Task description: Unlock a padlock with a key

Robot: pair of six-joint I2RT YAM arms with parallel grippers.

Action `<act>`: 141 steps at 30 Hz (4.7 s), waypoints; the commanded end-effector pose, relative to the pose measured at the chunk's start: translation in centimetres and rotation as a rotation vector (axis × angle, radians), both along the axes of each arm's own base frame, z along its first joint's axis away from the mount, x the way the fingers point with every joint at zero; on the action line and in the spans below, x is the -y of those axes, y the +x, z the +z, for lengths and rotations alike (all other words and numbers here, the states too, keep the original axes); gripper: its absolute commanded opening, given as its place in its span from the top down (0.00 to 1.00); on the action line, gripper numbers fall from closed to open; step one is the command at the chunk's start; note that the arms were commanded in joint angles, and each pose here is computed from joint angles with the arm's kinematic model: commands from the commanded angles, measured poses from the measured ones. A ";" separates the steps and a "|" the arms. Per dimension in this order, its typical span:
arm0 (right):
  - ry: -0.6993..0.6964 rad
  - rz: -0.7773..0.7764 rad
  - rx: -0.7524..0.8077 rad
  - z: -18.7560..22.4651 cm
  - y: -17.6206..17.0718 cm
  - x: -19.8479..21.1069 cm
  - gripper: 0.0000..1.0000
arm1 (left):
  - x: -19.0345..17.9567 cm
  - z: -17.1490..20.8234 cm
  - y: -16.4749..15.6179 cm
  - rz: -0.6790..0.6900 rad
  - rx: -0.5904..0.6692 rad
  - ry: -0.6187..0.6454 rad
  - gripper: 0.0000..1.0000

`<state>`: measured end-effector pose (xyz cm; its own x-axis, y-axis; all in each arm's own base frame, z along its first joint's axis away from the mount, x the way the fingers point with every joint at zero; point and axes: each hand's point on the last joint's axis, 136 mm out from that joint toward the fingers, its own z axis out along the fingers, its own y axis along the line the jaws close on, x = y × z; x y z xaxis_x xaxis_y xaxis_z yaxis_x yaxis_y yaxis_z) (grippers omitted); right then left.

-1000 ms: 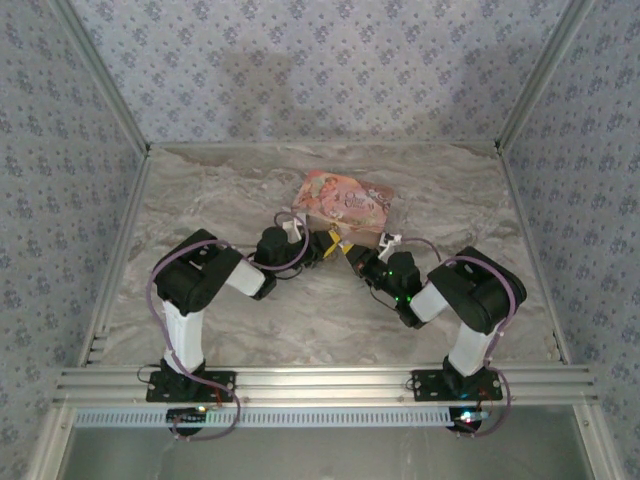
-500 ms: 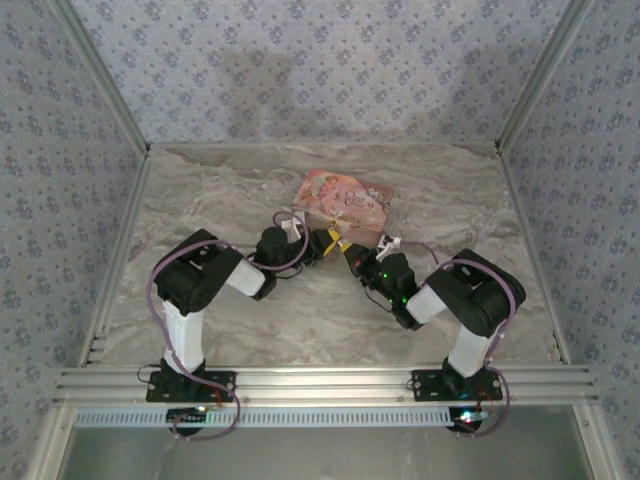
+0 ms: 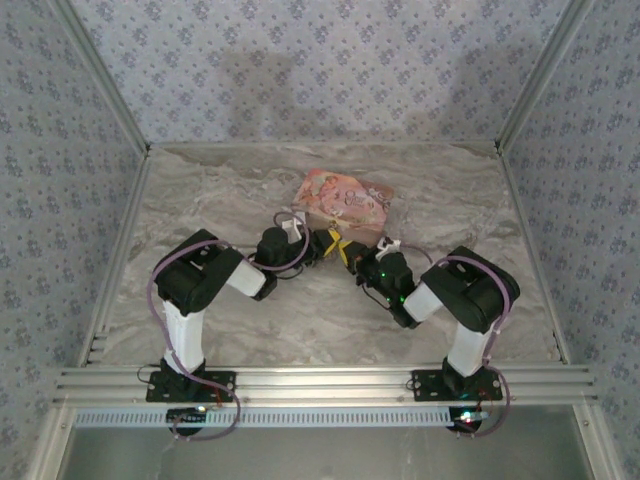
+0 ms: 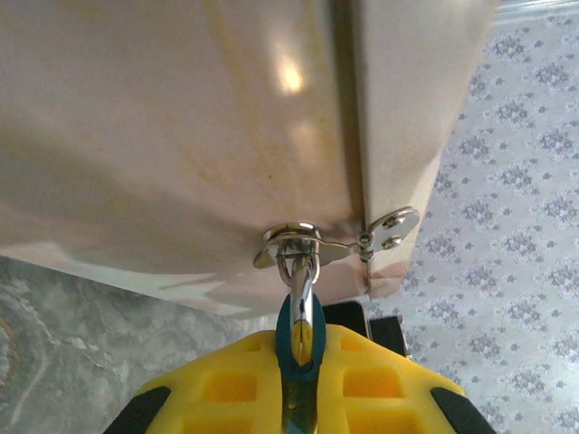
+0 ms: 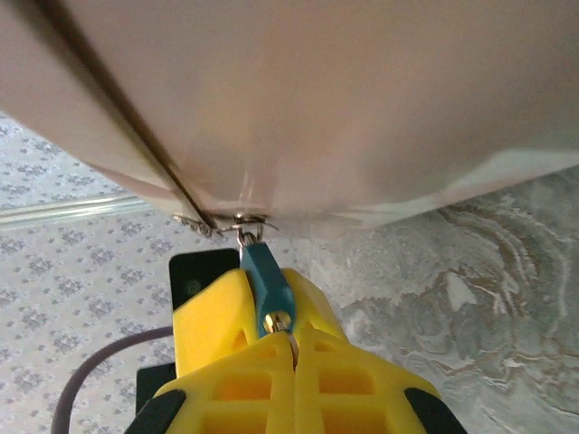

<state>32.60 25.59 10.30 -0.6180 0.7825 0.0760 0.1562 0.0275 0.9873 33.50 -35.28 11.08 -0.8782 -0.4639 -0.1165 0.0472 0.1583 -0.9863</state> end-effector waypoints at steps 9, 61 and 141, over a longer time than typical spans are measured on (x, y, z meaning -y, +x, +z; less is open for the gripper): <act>0.021 -0.020 0.000 -0.1 1.6 -0.4 1.00 | 2.5 4.3 -1.5 -0.116 0.121 -0.101 0.92; -1.251 0.710 0.188 2.3 -4.5 4.1 0.64 | 1.0 3.6 -1.4 -0.098 0.078 -0.055 1.00; -1.520 0.982 0.438 -5.4 -2.3 -1.0 1.00 | -11.0 3.4 0.5 0.216 0.111 0.318 0.51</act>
